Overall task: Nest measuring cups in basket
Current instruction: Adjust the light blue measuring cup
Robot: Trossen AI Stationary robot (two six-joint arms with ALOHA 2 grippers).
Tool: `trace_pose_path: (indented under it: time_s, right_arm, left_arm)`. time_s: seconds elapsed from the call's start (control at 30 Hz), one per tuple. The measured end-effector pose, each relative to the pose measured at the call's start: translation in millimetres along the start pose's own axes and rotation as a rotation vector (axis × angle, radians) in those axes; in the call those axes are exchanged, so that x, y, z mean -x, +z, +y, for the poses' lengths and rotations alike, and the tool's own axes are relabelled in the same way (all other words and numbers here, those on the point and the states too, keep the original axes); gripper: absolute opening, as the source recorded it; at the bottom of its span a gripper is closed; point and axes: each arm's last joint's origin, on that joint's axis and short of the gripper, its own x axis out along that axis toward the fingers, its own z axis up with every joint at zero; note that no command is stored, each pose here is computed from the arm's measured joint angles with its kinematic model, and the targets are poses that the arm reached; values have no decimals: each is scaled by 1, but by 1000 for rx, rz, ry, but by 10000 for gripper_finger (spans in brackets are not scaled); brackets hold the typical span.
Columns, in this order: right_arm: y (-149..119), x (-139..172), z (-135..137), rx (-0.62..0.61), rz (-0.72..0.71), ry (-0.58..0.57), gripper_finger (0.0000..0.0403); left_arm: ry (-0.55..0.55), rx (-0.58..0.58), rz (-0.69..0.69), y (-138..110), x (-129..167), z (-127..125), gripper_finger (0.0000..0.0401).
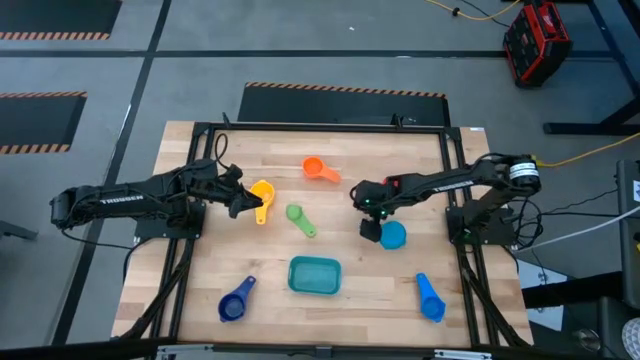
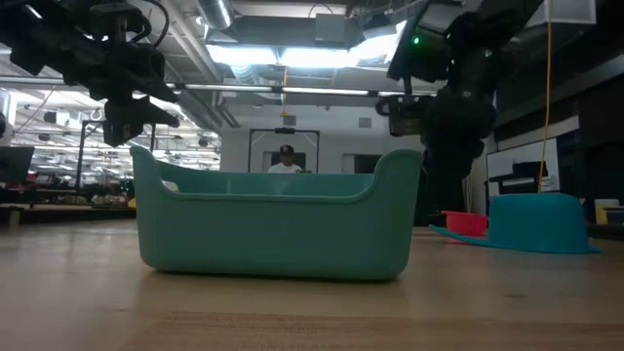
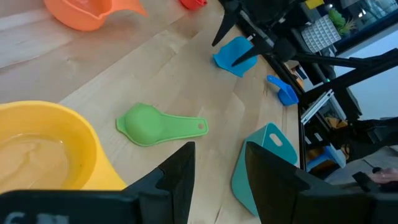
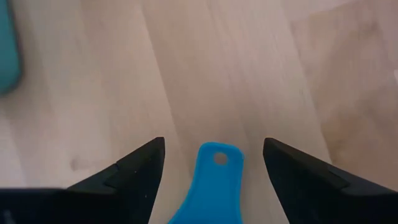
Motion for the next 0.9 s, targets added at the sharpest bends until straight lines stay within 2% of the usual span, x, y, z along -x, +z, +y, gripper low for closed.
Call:
trace_pose_path:
  time_s: [0.3,0.57,0.7,0.9]
  right_arm:
    - [-4,-21,-3,-7,79,-23,277]
    - [-4,-24,-4,-7,86,-28,275]
    - [-4,-24,-4,-6,88,-30,256]
    - [-5,-25,-4,-7,91,-39,207]
  left_arm:
    - [0,0,0,0,0,0,133]
    - [0,0,0,0,0,0,133]
    - [0,0,0,0,0,0,133]
    - [0,0,0,0,0,0,134]
